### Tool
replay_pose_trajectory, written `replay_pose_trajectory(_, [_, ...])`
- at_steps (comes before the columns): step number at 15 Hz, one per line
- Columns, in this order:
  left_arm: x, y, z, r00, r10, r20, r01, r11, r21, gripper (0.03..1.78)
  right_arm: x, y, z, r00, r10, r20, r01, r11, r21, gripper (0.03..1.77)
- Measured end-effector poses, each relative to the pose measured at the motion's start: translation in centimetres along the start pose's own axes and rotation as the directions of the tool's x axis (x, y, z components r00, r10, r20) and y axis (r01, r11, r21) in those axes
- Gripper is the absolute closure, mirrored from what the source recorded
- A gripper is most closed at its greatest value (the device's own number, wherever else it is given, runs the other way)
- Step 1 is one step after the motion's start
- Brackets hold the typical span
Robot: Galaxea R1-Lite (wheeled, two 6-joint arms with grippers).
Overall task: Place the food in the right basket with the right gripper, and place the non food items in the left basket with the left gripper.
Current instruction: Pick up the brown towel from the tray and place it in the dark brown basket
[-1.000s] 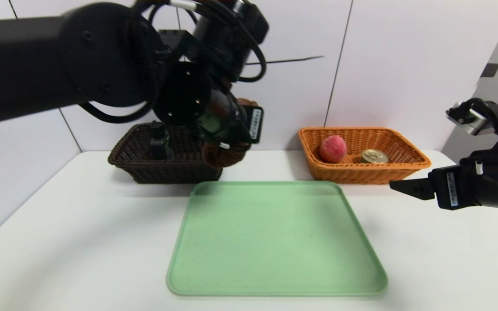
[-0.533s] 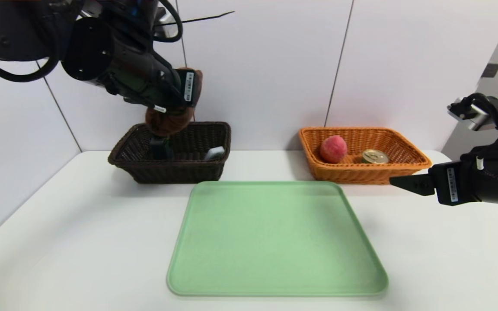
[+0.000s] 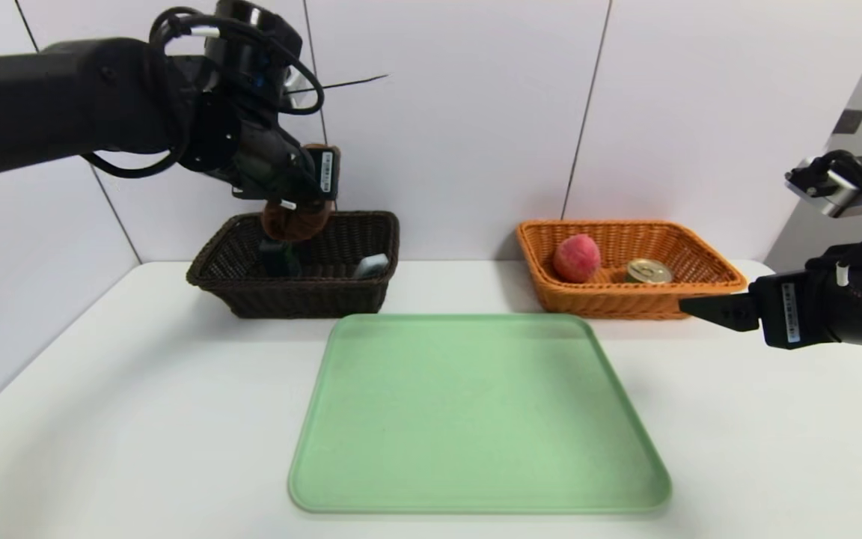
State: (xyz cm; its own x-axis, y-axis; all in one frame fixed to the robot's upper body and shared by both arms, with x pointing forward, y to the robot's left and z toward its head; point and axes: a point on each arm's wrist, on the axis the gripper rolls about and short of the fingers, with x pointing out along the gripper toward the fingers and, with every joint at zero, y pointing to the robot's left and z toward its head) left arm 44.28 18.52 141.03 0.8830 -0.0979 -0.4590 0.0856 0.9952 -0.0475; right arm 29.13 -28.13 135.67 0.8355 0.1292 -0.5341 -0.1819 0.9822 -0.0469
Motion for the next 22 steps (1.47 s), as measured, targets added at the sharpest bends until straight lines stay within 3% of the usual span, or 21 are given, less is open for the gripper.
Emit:
replay_pose_trajectory(7, [6.4, -0.4, -2.2, 0.999, 0.03, -0.03, -0.03, 1.0, 0.009, 1.24, -0.6, -0.1, 0.2, 1.0, 0.001, 0.023, -0.001, 1.0, 0.004, 0.1])
replay_pose_trajectory(15, [9.2, -0.9, -3.7, 0.998, 0.036, -0.048, -0.035, 0.999, 0.023, 1.22, -1.8, -0.2, -0.2, 0.999, 0.002, 0.043, -0.003, 1.0, 0.005, 0.1])
replay_pose_trajectory(18, [9.8, -0.9, -4.0, 0.998, 0.038, -0.05, -0.037, 0.999, 0.022, 0.86, -1.9, -0.2, -0.4, 0.999, 0.002, 0.043, -0.002, 1.0, 0.003, 0.1])
replay_pose_trajectory(22, [10.7, -0.9, -4.4, 0.998, 0.04, -0.049, -0.039, 0.999, 0.024, 0.55, -2.0, -0.2, -0.7, 0.999, 0.003, 0.039, -0.003, 1.0, 0.004, 0.1])
